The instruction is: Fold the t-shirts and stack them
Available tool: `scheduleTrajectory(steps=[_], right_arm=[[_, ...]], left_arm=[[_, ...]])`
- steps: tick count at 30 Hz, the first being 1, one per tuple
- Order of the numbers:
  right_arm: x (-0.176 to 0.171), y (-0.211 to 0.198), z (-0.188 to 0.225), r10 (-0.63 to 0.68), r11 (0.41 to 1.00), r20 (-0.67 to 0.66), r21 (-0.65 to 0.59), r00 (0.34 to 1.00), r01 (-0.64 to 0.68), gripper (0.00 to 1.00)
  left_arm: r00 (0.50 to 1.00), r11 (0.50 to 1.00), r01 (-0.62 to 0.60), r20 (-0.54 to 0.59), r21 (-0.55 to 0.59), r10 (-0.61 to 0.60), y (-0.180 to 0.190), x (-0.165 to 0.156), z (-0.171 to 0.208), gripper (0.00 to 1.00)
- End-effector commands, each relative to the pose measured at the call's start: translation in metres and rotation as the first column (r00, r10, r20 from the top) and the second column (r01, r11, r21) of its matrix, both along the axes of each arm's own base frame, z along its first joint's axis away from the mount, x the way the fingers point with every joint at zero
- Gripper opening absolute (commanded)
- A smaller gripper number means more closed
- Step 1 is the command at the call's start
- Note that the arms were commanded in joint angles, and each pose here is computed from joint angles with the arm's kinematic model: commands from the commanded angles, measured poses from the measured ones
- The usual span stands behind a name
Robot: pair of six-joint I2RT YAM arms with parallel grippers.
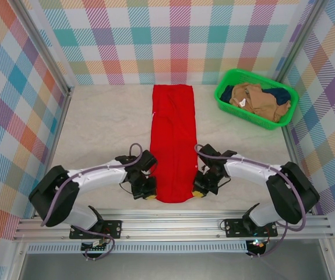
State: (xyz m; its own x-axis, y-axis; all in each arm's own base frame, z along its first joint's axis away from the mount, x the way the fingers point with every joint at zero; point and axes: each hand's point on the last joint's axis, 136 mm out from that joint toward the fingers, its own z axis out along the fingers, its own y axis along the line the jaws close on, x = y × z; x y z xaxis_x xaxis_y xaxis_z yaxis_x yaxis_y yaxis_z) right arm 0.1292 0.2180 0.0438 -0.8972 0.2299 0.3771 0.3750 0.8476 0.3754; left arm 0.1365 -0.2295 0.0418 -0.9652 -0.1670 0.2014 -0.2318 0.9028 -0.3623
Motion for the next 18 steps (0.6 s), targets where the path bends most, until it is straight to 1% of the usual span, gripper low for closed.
scheduleTrajectory(steps=[1, 5, 8, 13, 18], right_arm=[[0.009, 0.004, 0.023, 0.020, 1.000, 0.037, 0.020, 0.999, -0.021, 0.00], [0.041, 0.008, 0.033, 0.004, 1.000, 0.077, 0.015, 0.997, -0.005, 0.00], [0.074, 0.012, 0.040, -0.022, 0.999, 0.112, 0.028, 0.993, 0.019, 0.00], [0.134, 0.012, 0.057, -0.051, 0.999, 0.172, 0.026, 0.984, 0.047, 0.00], [0.190, 0.008, 0.066, -0.093, 0.996, 0.230, 0.029, 0.969, 0.089, 0.00]], left_arm=[[0.994, 0.999, -0.021, 0.103, -0.040, 0.025, -0.012, 0.026, 0.031, 0.00], [0.983, 0.993, -0.093, 0.153, -0.078, 0.104, -0.017, 0.068, 0.047, 0.00], [0.974, 0.984, -0.154, 0.153, -0.089, 0.166, -0.015, 0.100, 0.047, 0.00], [0.940, 0.960, -0.247, 0.210, -0.130, 0.270, -0.004, 0.165, 0.064, 0.00], [0.915, 0.943, -0.294, 0.241, -0.158, 0.325, 0.004, 0.222, 0.072, 0.00]])
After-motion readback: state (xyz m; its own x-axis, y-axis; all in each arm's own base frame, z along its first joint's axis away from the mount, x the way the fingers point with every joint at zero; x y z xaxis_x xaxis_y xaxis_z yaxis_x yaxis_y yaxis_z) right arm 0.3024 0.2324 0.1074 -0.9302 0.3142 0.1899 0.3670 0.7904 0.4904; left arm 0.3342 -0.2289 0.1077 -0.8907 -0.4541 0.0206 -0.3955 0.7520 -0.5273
